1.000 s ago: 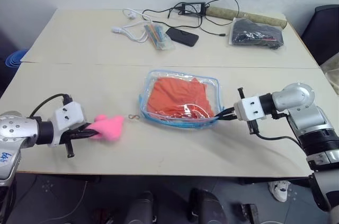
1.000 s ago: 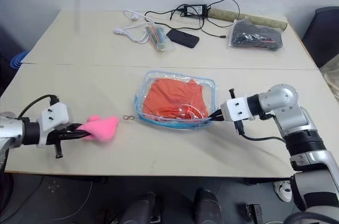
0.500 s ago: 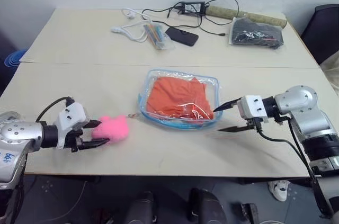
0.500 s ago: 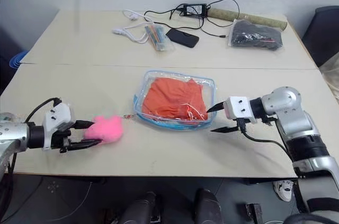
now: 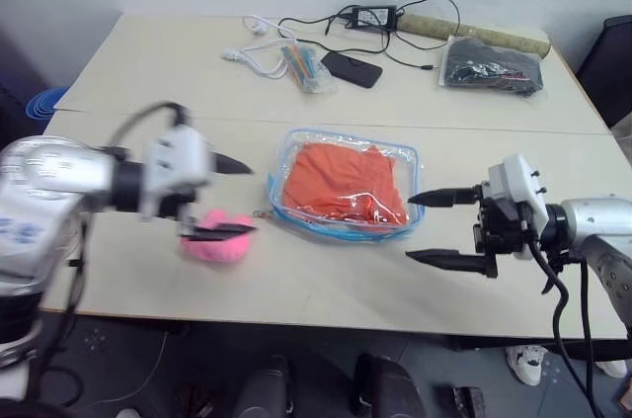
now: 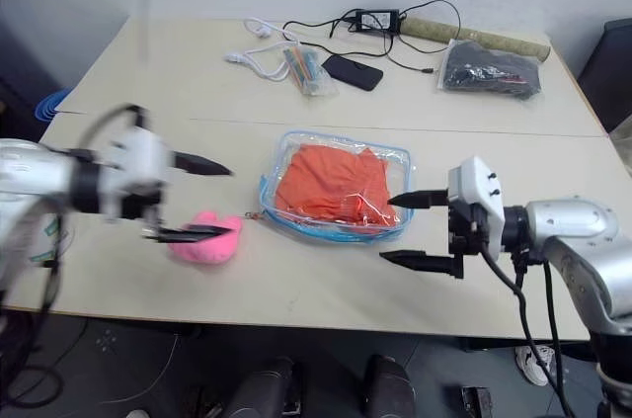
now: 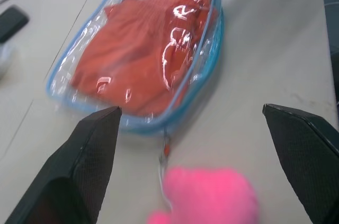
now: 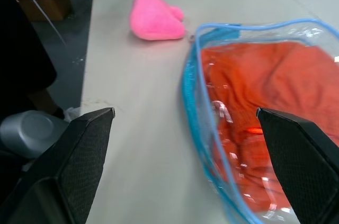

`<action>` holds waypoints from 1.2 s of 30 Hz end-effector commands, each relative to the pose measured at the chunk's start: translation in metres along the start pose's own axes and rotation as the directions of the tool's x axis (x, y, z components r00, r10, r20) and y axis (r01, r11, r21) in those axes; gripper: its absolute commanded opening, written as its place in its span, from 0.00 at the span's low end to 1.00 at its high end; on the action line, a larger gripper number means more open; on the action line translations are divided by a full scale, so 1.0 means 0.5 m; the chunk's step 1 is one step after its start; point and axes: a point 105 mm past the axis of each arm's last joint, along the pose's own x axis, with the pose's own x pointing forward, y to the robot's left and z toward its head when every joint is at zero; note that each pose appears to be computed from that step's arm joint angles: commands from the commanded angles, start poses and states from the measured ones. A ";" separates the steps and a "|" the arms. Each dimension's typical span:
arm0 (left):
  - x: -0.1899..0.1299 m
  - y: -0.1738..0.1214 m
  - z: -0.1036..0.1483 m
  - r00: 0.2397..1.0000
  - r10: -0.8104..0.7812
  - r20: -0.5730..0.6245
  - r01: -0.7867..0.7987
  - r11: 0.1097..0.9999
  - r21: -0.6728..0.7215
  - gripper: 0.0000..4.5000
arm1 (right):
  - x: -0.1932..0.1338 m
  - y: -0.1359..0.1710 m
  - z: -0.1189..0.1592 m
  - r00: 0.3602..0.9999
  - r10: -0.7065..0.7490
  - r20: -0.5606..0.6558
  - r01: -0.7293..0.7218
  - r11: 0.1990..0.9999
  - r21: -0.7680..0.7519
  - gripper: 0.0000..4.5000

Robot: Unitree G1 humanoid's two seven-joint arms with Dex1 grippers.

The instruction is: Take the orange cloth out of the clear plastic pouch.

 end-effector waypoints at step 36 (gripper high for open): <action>0.131 0.048 0.006 0.963 0.154 0.222 -0.128 0.984 -0.125 0.03 | 0.098 -0.005 -0.012 0.983 -0.182 0.014 0.179 0.948 -0.264 0.34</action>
